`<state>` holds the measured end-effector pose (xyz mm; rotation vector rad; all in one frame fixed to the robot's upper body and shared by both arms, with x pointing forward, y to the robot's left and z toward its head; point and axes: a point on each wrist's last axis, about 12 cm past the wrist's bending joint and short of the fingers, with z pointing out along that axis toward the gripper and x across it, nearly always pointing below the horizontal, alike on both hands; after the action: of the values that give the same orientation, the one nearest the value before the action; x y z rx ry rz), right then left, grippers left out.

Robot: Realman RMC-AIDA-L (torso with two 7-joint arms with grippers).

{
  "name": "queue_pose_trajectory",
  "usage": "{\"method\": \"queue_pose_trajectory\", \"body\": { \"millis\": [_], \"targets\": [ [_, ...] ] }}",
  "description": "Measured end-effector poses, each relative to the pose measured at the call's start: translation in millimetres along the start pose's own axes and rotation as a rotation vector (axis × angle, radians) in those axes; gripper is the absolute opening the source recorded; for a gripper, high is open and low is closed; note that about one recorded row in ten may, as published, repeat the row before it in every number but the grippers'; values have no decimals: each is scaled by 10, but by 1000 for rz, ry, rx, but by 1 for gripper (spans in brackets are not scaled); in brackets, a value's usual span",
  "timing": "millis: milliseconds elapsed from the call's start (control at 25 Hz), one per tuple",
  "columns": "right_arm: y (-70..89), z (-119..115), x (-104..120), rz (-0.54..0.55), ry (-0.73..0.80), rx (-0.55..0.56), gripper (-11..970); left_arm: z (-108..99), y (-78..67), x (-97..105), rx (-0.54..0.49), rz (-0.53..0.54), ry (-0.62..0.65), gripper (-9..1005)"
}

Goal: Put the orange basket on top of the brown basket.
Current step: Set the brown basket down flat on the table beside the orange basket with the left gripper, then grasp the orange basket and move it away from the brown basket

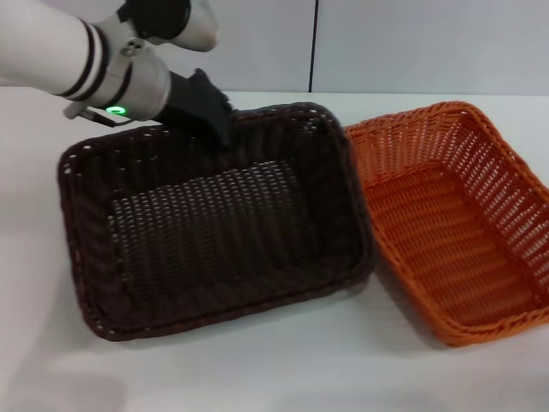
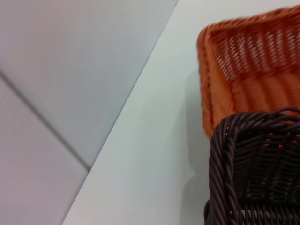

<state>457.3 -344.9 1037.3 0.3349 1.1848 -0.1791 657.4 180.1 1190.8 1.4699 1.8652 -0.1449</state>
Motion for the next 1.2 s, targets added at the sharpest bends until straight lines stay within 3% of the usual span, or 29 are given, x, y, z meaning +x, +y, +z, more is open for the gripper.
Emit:
{"method": "queue_pose_trajectory", "body": {
  "millis": [480, 720, 800, 880, 920, 1000, 1040, 1080, 1120, 1160, 1200],
  "targets": [
    [16, 52, 4, -4, -1, -9, 692, 182, -164, -173, 33, 61, -41, 247],
    [-17, 38, 3, -10, 1, 2, 689, 129, -96, -289, -48, 63, -113, 519],
    [-31, 22, 0, -12, 1, 5, 688, 43, -30, -337, -134, 54, -171, 585],
    [-34, 18, 0, -13, 1, 5, 687, -112, 27, -410, -304, 19, -303, 651],
    [-40, 8, 0, -14, 3, 5, 687, -236, 9, -441, -473, -13, -414, 684],
    [-45, 3, 2, -17, 5, 4, 685, -345, -66, -452, -701, -21, -493, 725],
    [-45, 3, 2, -17, 5, 4, 685, -345, -66, -452, -701, -21, -493, 732],
    [-45, 4, 7, -19, 9, 1, 684, -384, -197, -455, -874, -2, -525, 740],
    [-45, 4, 7, -19, 9, 1, 684, -384, -197, -455, -874, -2, -525, 748],
    [-41, 7, 9, -19, 9, 0, 683, -416, -291, -443, -992, 11, -546, 755],
    [-27, 17, 12, -17, 10, -4, 683, -438, -480, -389, -1156, 23, -600, 763]
  ]
}}
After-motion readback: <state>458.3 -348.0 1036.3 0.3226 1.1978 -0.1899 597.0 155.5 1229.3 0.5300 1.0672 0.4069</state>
